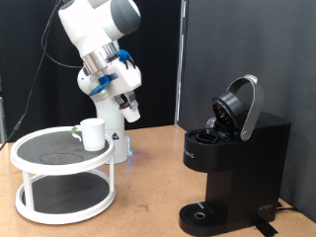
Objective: Make a cup of coffee with the keurig machine
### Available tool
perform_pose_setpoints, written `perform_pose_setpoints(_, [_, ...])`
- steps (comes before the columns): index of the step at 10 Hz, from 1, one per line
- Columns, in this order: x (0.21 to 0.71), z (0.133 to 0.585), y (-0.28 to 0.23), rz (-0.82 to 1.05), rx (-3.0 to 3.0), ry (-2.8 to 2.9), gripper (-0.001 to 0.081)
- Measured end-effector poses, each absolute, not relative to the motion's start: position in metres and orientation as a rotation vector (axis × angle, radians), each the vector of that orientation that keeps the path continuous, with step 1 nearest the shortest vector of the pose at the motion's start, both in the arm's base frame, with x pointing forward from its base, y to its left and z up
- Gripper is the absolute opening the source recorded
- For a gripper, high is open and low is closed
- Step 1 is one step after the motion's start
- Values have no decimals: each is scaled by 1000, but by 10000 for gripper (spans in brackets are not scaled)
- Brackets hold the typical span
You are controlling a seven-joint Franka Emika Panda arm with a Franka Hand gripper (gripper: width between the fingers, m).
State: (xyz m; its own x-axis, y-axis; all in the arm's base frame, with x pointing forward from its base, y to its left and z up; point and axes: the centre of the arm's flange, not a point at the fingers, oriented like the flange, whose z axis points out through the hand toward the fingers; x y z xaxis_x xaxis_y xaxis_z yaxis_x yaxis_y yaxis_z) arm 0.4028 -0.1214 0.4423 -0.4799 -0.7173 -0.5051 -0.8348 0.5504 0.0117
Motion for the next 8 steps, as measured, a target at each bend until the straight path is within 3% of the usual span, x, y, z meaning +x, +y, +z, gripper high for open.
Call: perform_pose_setpoints(8, [448,470,-42,581,-1065,2202,388])
